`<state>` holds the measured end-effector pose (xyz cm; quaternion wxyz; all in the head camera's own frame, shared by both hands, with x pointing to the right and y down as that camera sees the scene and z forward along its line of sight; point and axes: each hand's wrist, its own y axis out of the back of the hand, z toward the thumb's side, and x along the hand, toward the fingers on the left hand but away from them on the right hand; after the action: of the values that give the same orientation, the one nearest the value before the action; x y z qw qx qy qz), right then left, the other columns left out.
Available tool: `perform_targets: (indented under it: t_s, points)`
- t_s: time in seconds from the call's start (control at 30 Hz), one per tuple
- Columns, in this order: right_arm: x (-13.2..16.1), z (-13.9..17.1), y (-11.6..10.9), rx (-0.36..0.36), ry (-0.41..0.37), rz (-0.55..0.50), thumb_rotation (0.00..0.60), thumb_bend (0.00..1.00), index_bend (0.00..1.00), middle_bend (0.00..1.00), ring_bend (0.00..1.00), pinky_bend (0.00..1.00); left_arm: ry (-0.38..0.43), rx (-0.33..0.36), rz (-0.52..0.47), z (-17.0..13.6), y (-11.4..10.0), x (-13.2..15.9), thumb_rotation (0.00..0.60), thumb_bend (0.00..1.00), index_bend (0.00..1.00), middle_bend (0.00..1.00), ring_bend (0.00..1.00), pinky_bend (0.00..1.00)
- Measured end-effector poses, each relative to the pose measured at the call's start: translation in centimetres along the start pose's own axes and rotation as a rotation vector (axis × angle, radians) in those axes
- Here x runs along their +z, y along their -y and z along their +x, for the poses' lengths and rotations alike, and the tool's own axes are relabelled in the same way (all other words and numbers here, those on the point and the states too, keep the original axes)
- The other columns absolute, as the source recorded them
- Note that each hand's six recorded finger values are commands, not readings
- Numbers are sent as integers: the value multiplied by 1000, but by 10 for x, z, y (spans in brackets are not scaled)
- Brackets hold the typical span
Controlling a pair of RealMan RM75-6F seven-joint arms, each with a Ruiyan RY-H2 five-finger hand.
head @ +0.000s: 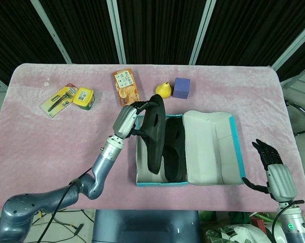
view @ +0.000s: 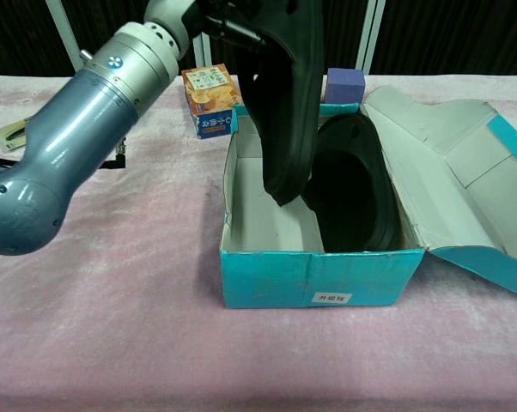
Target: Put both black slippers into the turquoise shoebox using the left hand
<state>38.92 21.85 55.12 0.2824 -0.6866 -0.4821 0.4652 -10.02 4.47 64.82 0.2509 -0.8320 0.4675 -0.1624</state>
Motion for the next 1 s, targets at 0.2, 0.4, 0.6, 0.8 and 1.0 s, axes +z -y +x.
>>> perform_targets:
  t_s: [0.2, 0.4, 0.6, 0.8, 1.0]
  points:
    - [-3, 3, -2, -4, 11, -3, 600, 100, 0, 21, 0, 66, 5, -35, -6, 1, 25, 0, 600, 25, 291, 434, 430, 507]
    - [-3, 3, -3, -4, 12, -5, 600, 99, 0, 21, 0, 67, 11, -64, -8, -4, 40, -2, 600, 25, 288, 438, 430, 507]
    - [-3, 3, -2, -1, 13, -4, 600, 100, 0, 21, 0, 66, -1, -96, 19, -11, 47, -11, 600, 25, 287, 440, 430, 510]
    - [-3, 4, -3, -3, 14, -7, 600, 99, 0, 21, 0, 66, -24, -127, 32, -20, 55, -20, 600, 25, 281, 456, 449, 543]
    - [-2, 4, -3, -1, 13, -5, 600, 99, 0, 21, 0, 67, -65, -155, 71, -23, 55, -32, 600, 25, 269, 458, 455, 548]
